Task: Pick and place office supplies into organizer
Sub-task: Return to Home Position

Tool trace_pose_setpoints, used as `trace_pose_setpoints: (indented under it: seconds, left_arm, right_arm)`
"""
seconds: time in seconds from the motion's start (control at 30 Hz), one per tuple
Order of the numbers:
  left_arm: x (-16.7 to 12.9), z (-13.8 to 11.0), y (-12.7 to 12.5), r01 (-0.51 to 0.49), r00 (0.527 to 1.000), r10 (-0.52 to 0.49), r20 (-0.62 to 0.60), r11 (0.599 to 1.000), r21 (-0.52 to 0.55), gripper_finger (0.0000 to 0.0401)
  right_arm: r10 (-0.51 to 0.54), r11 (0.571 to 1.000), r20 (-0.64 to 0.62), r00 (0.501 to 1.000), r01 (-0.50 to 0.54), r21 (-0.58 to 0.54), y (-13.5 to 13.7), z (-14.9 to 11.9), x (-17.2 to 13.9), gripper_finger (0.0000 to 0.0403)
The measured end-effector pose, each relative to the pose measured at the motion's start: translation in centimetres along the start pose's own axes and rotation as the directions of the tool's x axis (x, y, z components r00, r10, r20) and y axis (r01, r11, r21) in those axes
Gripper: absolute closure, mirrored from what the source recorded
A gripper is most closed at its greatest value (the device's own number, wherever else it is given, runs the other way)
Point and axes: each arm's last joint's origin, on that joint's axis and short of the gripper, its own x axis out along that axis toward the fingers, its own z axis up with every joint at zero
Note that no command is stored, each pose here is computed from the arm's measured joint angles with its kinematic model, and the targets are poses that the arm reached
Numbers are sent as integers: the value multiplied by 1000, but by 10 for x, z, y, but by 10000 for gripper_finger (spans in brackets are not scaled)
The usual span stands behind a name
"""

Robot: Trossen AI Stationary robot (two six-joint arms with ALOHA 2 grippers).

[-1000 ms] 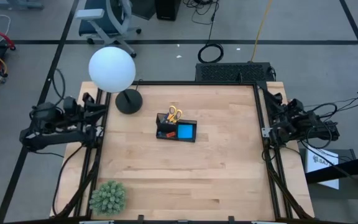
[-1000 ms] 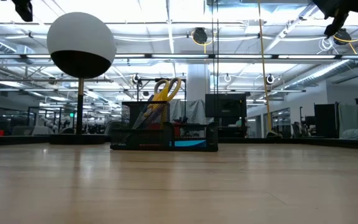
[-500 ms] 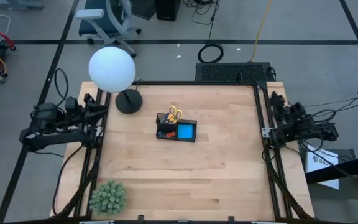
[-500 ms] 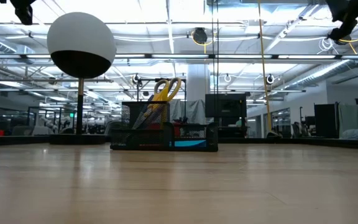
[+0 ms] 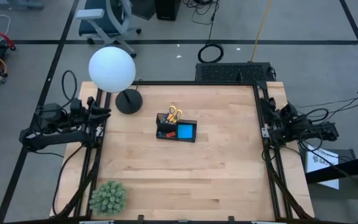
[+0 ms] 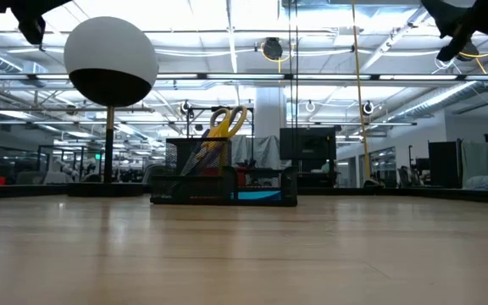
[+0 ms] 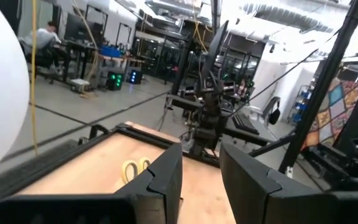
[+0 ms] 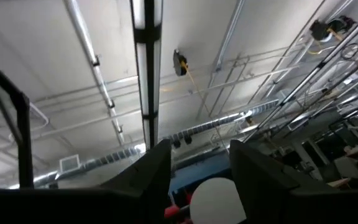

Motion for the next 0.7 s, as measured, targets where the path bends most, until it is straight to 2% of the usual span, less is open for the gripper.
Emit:
trace_pose_setpoints:
  seconds: [0.17, 0.47, 0.7]
  left_arm:
    - [0, 0, 0, 0, 1000, 0, -1, 1000, -14, 286]
    - [0, 0, 0, 0, 1000, 0, -2, 1000, -18, 286]
    - [0, 0, 0, 1, 1000, -1, -3, 997, 81, 286]
  right_arm:
    - [69, 997, -50, 996, -70, -22, 2, -5, 0, 248]
    - [41, 996, -216, 976, -56, -65, -1, -22, -2, 248]
    - [1, 985, -374, 927, -65, -159, -5, -38, -7, 248]
